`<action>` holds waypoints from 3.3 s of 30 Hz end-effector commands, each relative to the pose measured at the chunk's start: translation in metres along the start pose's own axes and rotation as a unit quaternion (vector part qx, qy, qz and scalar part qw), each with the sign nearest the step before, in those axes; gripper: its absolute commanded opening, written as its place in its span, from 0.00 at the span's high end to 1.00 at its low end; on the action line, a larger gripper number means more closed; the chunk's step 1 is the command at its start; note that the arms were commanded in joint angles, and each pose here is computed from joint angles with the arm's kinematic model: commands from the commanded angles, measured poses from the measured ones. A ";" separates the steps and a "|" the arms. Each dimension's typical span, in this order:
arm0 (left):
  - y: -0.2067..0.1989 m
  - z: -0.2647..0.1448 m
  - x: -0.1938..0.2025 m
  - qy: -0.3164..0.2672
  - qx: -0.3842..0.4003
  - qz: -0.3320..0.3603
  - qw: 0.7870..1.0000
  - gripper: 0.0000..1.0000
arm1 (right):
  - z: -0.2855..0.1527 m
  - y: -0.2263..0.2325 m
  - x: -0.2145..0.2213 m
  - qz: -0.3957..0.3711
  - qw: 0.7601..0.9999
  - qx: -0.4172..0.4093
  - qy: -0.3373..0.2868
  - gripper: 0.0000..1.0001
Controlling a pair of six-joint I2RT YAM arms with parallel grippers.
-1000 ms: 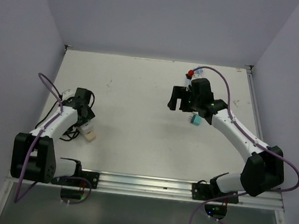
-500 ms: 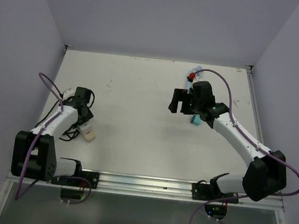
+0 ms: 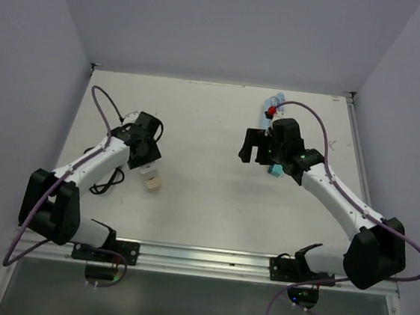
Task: Pull the plug off the socket
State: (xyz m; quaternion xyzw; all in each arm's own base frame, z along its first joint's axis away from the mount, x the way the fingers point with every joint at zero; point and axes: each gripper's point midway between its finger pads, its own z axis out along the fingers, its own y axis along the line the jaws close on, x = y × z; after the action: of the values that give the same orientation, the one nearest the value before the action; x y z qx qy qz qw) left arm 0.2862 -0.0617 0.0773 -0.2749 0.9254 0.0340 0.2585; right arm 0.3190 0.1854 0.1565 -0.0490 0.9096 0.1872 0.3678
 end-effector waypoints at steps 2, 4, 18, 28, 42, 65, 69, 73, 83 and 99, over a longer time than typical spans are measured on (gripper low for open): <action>-0.054 -0.031 -0.033 -0.052 0.063 -0.015 0.997 0.67 | -0.015 0.000 -0.013 0.000 0.999 0.002 -0.033 0.09; -0.074 -0.038 -0.028 -0.046 0.086 -0.004 0.995 0.68 | -0.018 -0.002 -0.013 -0.002 0.999 0.005 -0.038 0.09; -0.200 -0.027 0.075 0.015 0.127 0.118 0.985 0.65 | -0.041 -0.011 -0.005 -0.006 0.999 0.023 -0.042 0.09; -0.220 -0.029 0.102 0.037 0.152 0.129 0.979 0.32 | -0.046 -0.016 0.008 -0.003 0.999 0.027 -0.032 0.09; -0.231 -0.088 0.060 0.002 0.237 0.110 0.965 0.01 | -0.059 0.001 -0.001 0.013 0.999 -0.004 -0.033 0.09; -0.092 -0.075 0.028 -0.028 0.300 0.061 0.952 0.00 | -0.023 0.108 0.047 -0.043 0.998 -0.023 0.047 0.10; -0.056 -0.053 0.033 -0.026 0.281 0.039 0.959 0.00 | -0.010 0.132 0.063 -0.062 0.995 -0.015 0.070 0.09; -0.034 -0.037 0.042 -0.002 0.280 0.017 0.960 0.00 | 0.002 0.141 0.074 -0.080 0.993 0.027 0.087 0.09; -0.033 -0.030 0.055 0.018 0.300 0.011 0.954 0.00 | 0.026 0.137 0.086 -0.084 0.984 0.115 0.106 0.09; -0.029 -0.032 0.068 0.034 0.311 0.018 0.949 0.01 | 0.063 0.142 0.097 -0.086 0.980 0.123 0.129 0.18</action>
State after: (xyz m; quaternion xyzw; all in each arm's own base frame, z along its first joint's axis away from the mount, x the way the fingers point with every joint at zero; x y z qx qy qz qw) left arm 0.2370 -0.1257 0.0696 -0.1783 0.9078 -0.2500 0.2858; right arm 0.2449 0.3384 0.0856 -0.1261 0.9590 0.0275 0.2523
